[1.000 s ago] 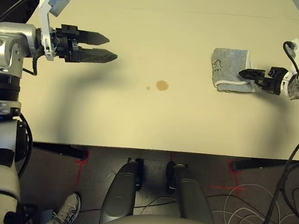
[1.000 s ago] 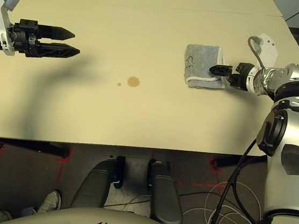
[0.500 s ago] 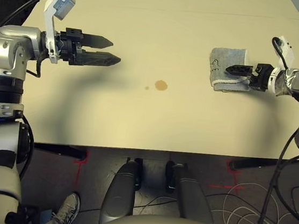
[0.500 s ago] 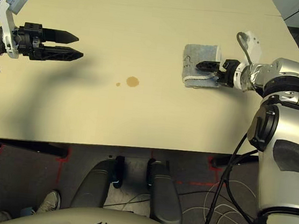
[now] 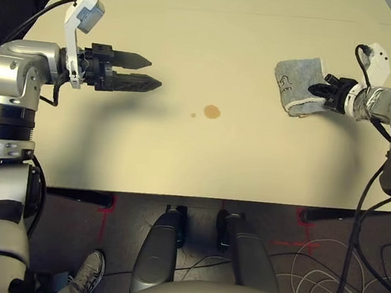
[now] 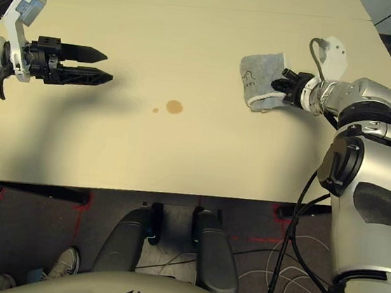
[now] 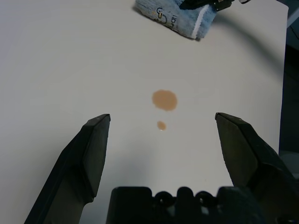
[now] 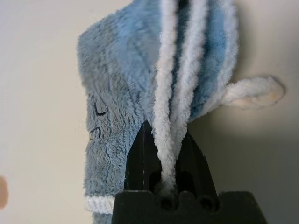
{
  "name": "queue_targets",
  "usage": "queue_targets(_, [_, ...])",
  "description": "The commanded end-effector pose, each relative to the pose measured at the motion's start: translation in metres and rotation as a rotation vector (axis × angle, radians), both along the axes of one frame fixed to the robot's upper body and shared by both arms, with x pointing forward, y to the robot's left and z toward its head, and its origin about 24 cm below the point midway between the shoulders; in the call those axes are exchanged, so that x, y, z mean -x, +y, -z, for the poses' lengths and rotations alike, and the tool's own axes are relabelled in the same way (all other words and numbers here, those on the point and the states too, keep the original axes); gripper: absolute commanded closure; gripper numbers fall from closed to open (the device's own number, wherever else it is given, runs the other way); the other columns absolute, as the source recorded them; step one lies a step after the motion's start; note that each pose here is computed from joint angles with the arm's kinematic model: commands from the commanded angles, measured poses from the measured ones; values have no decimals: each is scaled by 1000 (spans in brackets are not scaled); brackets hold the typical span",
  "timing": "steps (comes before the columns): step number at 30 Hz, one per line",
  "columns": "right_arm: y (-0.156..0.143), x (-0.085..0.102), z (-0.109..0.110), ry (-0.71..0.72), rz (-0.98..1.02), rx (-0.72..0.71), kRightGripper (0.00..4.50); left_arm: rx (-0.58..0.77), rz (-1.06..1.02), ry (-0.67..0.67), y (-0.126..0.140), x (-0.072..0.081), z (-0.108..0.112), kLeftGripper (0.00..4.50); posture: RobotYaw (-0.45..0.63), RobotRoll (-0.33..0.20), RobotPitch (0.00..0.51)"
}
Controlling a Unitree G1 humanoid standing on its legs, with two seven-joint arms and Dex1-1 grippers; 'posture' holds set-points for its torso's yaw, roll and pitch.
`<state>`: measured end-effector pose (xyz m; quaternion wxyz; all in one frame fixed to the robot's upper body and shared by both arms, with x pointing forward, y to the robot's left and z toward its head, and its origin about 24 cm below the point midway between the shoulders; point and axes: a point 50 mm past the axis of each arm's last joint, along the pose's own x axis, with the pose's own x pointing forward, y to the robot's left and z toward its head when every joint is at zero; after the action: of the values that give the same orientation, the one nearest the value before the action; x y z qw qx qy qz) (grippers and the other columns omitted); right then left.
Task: Wipe the water off the table with a rag.
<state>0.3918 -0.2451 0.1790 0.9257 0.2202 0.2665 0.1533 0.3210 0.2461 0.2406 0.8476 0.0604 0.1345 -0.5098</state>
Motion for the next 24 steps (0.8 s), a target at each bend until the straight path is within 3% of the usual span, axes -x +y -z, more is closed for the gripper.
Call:
queue_targets(1, [22, -4, -18, -23, -99, -16, 4496, -18, 16, 4, -1, 1, -1, 0, 138, 0, 267])
queue_targets(7, [80, 1, -39, 16, -279, -102, 4496, -28, 14, -7, 1, -2, -6, 0, 125, 0, 268])
queue_targets(16, [157, 45, -35, 72, -440, -202, 4496, -40, 32, -1, 0, -4, -8, 0, 113, 0, 269])
queue_targets(24, [219, 68, -40, 61, -569, -342, 4496, -48, 32, 13, 2, -2, -4, 0, 121, 0, 271])
